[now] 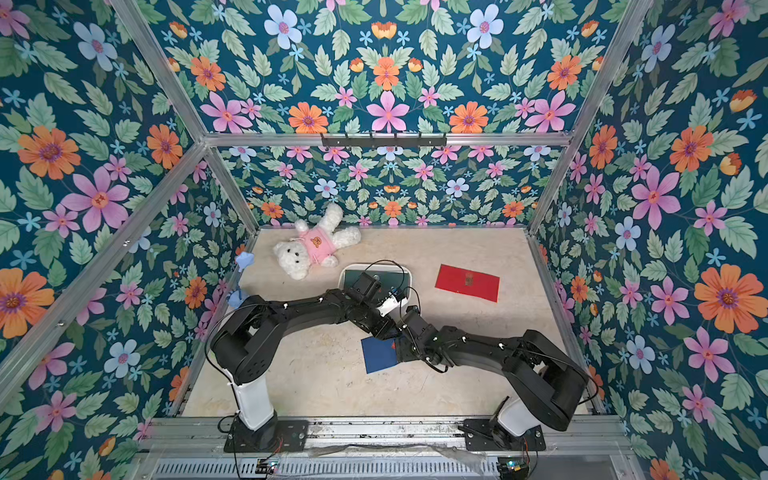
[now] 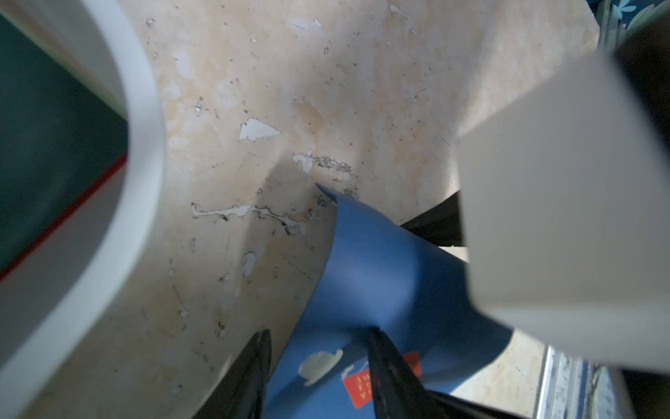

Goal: Put the sealed envelopes into the storage box
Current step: Pick up the envelope from the center of the board.

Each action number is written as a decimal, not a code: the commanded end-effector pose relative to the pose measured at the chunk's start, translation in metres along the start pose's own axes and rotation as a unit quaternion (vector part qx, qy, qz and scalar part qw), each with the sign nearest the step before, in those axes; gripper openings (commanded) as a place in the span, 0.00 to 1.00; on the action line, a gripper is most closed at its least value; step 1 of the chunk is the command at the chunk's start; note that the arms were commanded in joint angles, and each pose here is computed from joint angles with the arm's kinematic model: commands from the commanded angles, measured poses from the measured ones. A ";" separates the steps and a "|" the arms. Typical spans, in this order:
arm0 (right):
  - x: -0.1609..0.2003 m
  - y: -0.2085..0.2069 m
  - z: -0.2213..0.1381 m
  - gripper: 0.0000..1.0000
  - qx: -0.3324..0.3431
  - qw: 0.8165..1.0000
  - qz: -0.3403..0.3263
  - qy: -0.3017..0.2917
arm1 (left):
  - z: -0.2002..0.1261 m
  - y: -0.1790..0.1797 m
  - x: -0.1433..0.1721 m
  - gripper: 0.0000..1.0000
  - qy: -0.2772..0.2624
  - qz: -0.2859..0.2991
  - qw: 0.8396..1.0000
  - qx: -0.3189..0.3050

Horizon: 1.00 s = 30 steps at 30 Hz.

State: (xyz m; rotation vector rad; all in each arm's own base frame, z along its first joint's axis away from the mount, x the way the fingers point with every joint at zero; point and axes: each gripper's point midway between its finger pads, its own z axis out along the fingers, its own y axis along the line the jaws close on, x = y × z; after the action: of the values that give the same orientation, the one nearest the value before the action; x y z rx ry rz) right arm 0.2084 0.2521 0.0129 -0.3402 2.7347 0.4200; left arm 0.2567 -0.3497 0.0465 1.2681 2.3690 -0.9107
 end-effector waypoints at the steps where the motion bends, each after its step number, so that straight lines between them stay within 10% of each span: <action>1: 0.052 -0.017 0.004 0.80 0.020 0.994 0.010 0.109 | 0.003 -0.005 0.001 0.50 0.001 0.012 1.000 0.023; 13: 0.051 -0.030 0.006 0.83 0.060 0.992 -0.001 0.110 | 0.007 -0.019 0.029 0.01 0.049 -0.017 0.996 0.073; 22: 0.010 -0.055 -0.042 0.97 0.140 0.987 -0.032 0.074 | -0.010 -0.012 0.026 0.00 0.061 -0.025 0.997 0.047; 30: -0.064 -0.060 -0.086 0.93 0.069 0.996 0.053 -0.029 | -0.024 -0.018 0.026 0.00 0.069 -0.024 0.996 0.042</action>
State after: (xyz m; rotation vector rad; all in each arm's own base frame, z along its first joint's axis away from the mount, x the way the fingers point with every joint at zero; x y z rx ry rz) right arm 0.2436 0.1873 0.0860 -0.2006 2.7347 0.2312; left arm 0.2325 -0.3308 0.0548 1.3317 2.4822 -0.9936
